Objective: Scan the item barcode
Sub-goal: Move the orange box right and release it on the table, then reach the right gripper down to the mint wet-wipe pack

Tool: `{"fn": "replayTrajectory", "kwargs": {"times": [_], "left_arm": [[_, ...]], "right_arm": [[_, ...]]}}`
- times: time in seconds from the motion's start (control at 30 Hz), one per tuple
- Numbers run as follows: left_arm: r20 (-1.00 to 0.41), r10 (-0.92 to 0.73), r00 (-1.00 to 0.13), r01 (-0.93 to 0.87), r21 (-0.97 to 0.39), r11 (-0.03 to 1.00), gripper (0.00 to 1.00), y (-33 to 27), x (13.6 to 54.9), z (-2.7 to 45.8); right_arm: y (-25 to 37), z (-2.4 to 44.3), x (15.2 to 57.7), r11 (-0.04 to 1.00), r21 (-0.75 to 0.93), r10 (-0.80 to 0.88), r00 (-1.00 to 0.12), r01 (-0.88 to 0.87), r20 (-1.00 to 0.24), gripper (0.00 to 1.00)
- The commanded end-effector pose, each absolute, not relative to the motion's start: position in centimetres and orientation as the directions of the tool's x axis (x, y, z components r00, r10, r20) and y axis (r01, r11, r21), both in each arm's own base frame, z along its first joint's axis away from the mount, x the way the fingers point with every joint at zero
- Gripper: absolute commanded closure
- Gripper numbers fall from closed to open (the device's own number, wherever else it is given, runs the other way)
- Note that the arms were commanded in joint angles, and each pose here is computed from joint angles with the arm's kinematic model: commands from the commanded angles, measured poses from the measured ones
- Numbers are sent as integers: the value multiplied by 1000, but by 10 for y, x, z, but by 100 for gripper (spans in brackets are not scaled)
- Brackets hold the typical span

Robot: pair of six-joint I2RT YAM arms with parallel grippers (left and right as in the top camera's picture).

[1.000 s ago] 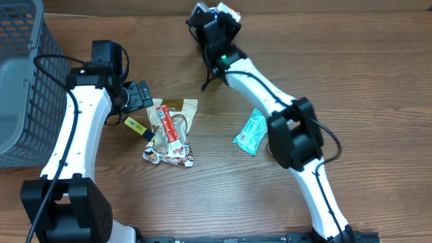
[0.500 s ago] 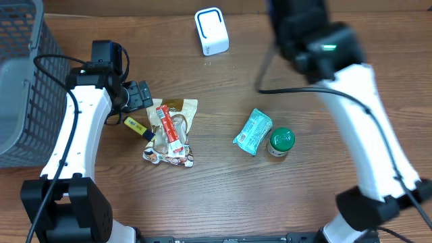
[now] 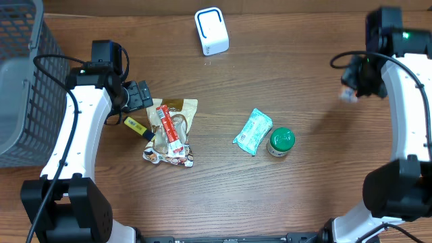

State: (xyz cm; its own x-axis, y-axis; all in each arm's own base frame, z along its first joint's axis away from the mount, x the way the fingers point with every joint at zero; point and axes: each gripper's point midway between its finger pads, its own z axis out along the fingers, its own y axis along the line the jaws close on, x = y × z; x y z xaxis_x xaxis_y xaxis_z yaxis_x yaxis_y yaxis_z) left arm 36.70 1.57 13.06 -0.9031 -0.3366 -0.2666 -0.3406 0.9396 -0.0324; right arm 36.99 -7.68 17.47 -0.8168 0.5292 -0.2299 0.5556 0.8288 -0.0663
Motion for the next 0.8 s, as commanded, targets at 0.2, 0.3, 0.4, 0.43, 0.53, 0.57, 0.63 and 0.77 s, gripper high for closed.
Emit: {"fn": "replayTrajectory", "kwargs": {"times": [0.2, 0.3, 0.4, 0.43, 0.53, 0.57, 0.63, 0.77], "left_arm": [[-292, -318, -902, -324, -30, 946, 0, 18, 370, 139], [-292, -318, -902, -324, -30, 946, 0, 18, 370, 139], [-292, -318, -902, -324, -30, 946, 0, 18, 370, 139], [-292, -318, -902, -324, -30, 946, 0, 18, 370, 139], [-292, -318, -902, -324, -30, 946, 0, 18, 370, 139], [-292, -318, -902, -324, -30, 946, 0, 18, 370, 139], [-292, -318, -902, -324, -30, 946, 0, 18, 370, 139], [-292, -318, -902, -324, -30, 946, 0, 18, 370, 139]], "right_arm": [[-74, 60, 340, 808, -56, 579, -808, 586, -107, 86], [-73, 47, 335, 808, -60, 579, -809, 586, -100, 63], [-73, 49, 337, 813, -57, 572, -813, 579, -106, 42], [-73, 53, 340, 824, -52, 556, -824, 564, -111, 39], [-61, 89, 356, 840, 34, 543, -834, 542, -98, 32], [-53, 105, 361, 843, 80, 537, -839, 532, -89, 32], [-35, 134, 369, 843, 165, 528, -847, 512, -70, 30], [5, 174, 373, 840, 302, 481, -876, 451, -30, 28]]}}
